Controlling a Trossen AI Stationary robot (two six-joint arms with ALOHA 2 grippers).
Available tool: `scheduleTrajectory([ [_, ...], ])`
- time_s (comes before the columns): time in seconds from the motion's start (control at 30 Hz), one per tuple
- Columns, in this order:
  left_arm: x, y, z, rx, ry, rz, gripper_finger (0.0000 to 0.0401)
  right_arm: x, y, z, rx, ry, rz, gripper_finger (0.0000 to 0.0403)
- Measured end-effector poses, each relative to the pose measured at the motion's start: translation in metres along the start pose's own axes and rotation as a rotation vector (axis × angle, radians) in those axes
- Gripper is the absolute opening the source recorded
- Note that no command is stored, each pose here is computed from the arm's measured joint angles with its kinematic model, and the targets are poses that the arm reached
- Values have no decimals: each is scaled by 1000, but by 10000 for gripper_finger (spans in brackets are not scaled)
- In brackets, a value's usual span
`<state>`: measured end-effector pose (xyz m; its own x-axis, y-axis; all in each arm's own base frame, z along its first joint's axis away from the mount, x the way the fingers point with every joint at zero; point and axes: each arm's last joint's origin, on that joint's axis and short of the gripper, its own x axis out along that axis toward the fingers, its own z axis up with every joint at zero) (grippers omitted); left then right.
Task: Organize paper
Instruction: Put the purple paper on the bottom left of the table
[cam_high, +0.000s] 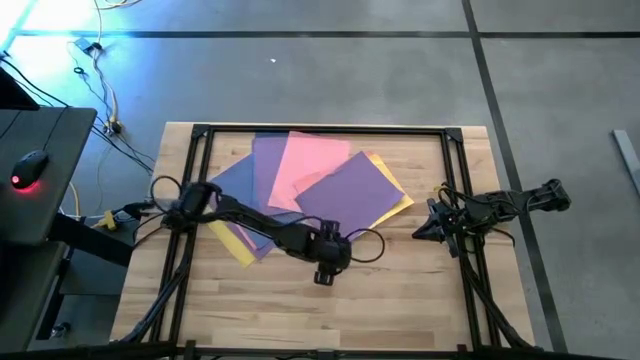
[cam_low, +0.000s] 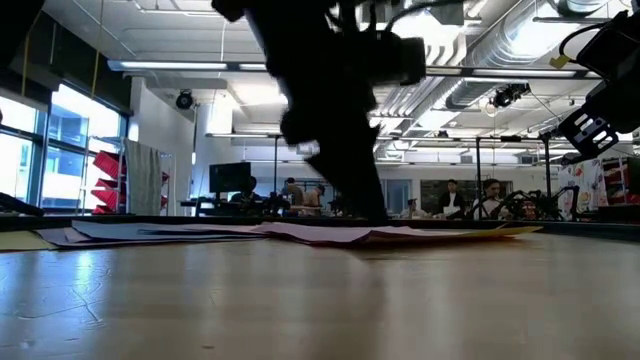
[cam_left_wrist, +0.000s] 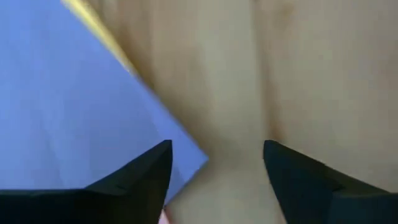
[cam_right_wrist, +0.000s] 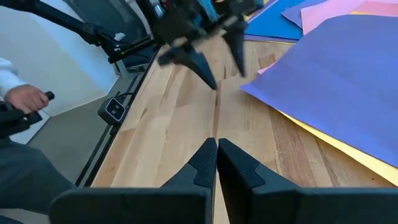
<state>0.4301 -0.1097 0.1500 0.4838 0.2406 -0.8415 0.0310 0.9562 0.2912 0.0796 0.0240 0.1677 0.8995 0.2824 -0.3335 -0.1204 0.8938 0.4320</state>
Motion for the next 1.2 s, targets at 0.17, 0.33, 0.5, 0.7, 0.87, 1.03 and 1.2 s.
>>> scheduleTrajectory([
  [0.17,13,0,-5,-61,29,34,239,0,0,0,0,-1,-1,0],
  [0.33,22,4,-6,-147,44,11,184,0,0,0,0,-2,-2,0],
  [0.5,26,10,-6,-217,50,19,90,0,0,0,0,-2,-2,0],
  [0.7,23,14,-6,-221,58,24,7,0,0,0,0,0,1,0],
  [0.87,-1,23,10,-212,69,47,0,0,0,0,0,0,1,0],
  [1.03,-46,29,38,-162,-22,-16,0,0,0,0,0,-1,1,0],
  [1.2,-97,46,63,-157,-162,-94,0,0,0,0,0,3,-2,0],
])
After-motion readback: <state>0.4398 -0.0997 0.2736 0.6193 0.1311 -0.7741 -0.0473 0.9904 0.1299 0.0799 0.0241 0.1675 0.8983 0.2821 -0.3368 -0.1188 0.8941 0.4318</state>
